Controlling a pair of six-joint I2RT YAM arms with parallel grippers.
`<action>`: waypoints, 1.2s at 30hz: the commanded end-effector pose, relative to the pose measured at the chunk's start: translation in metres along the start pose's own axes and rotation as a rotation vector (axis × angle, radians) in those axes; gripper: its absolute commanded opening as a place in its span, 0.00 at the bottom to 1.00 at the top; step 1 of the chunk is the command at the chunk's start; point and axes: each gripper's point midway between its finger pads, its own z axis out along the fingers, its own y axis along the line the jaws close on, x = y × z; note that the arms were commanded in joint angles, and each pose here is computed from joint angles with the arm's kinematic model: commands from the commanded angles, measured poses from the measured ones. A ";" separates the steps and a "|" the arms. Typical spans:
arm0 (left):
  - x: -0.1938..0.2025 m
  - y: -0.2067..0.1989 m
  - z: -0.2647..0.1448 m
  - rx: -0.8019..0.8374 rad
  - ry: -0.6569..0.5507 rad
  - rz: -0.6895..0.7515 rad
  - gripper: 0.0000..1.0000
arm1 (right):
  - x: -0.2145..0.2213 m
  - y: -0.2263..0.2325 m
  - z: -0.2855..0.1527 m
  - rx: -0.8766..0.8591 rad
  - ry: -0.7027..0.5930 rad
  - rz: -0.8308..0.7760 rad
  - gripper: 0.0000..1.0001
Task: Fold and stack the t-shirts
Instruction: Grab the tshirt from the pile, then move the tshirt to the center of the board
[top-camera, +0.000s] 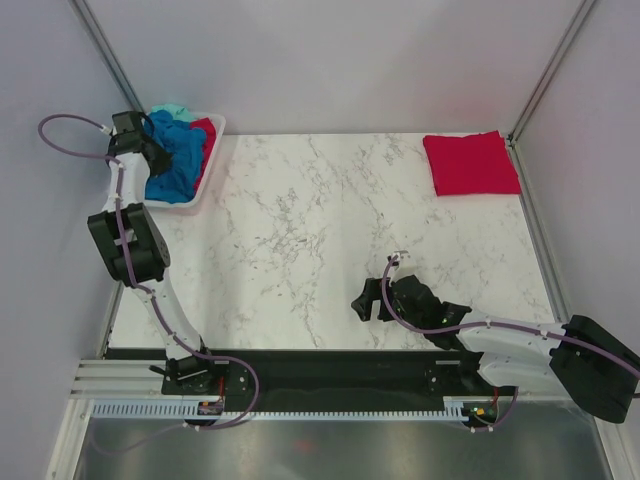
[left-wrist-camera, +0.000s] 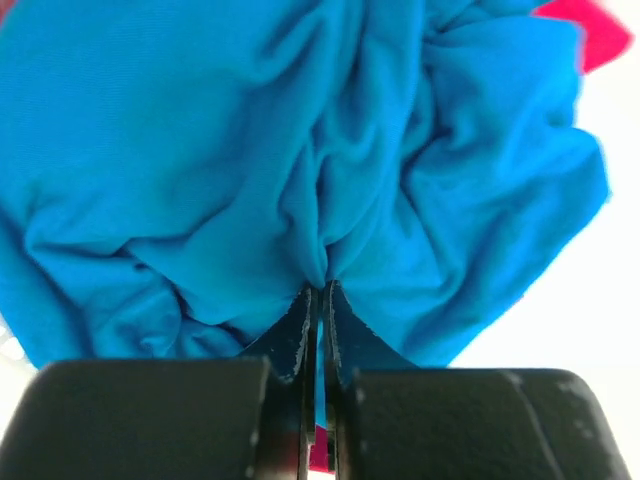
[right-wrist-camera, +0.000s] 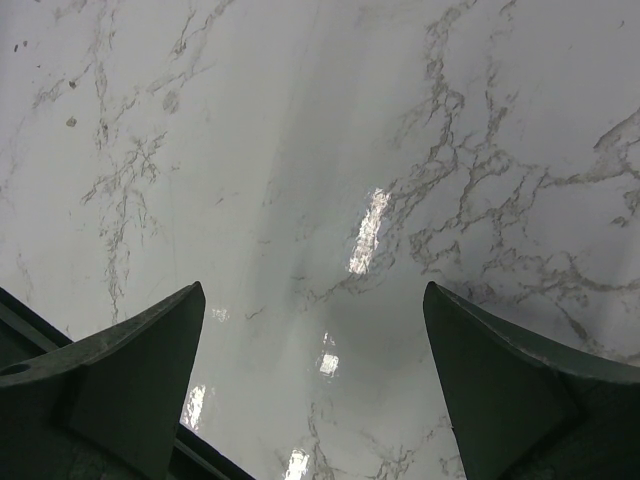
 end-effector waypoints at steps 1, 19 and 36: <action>-0.056 -0.050 -0.043 0.184 -0.139 -0.034 0.02 | -0.008 0.007 0.001 -0.021 -0.029 0.003 0.98; -0.055 -0.190 -0.466 1.001 -0.470 0.201 0.69 | -0.078 0.005 -0.068 -0.011 -0.320 0.101 0.98; 0.227 -0.018 -0.342 0.702 0.204 0.246 0.84 | -0.177 -0.006 -0.228 0.207 -0.455 0.188 0.98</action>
